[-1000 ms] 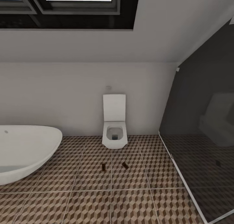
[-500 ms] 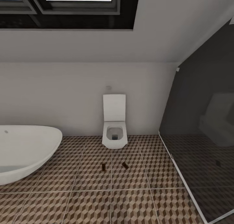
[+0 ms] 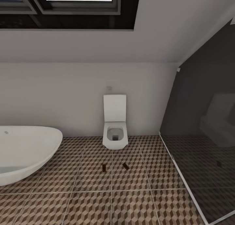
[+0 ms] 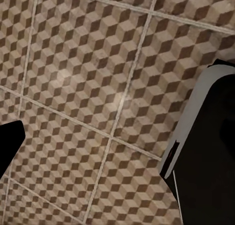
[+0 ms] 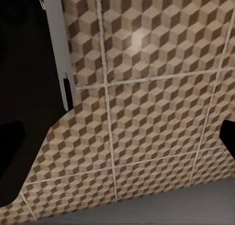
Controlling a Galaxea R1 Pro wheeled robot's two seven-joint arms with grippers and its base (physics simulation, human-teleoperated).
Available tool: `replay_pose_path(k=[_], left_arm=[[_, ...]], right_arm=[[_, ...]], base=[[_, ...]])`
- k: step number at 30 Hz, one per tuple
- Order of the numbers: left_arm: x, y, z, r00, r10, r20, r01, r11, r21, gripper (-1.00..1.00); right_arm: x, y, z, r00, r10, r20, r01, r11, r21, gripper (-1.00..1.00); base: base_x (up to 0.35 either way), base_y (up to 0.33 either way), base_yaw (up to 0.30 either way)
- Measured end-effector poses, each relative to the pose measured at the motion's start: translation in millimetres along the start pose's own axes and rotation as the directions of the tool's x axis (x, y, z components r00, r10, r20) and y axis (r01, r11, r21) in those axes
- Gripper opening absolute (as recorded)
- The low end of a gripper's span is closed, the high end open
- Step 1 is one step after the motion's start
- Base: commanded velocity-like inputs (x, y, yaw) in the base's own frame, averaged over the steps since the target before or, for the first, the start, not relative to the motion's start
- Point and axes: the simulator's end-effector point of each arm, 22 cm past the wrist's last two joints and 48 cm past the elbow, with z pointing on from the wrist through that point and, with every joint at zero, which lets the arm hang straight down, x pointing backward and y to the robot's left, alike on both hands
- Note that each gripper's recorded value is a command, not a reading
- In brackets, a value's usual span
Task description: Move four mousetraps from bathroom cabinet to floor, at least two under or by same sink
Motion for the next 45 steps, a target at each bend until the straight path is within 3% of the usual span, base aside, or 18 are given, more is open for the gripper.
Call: replay_pose_path(k=[9,16,20,24,29,45], left_arm=[[9.8,-18.4,-6.1,1.000,-0.002,-0.015,0.003,1.000,0.026,1.00],[18.8,-14.9,-7.6,1.000,0.006,-0.023,-0.005,1.000,0.026,1.00],[18.5,-15.2,-7.6,1.000,0.006,-0.022,-0.006,1.000,0.028,1.00],[18.5,-15.5,-7.6,1.000,0.007,-0.021,-0.006,1.000,0.029,1.00],[18.5,-15.5,-7.6,1.000,0.007,-0.021,-0.006,1.000,0.029,1.00],[18.3,-15.1,-7.5,1.000,0.007,-0.021,-0.006,1.000,0.029,1.00]], right_arm=[[1.9,11.5,-0.2,1.000,-0.007,-0.002,0.007,1.000,-0.014,1.00],[-20.4,12.0,-1.3,0.995,-0.004,0.096,0.005,1.000,-0.015,1.00],[-23.6,12.8,-1.7,0.994,-0.006,0.111,0.008,1.000,-0.016,1.00],[-41.1,15.0,-4.3,0.984,0.001,0.180,0.003,1.000,-0.019,1.00],[-71.0,13.4,-11.8,0.950,0.006,0.313,0.000,1.000,-0.019,1.00],[-77.7,14.2,-14.1,0.939,0.008,0.343,-0.001,1.000,-0.020,1.00]], base=[[0.000,0.000,0.000],[0.000,0.000,0.000],[0.000,0.000,0.000],[0.000,0.000,0.000],[0.000,0.000,0.000],[0.000,0.000,0.000]])
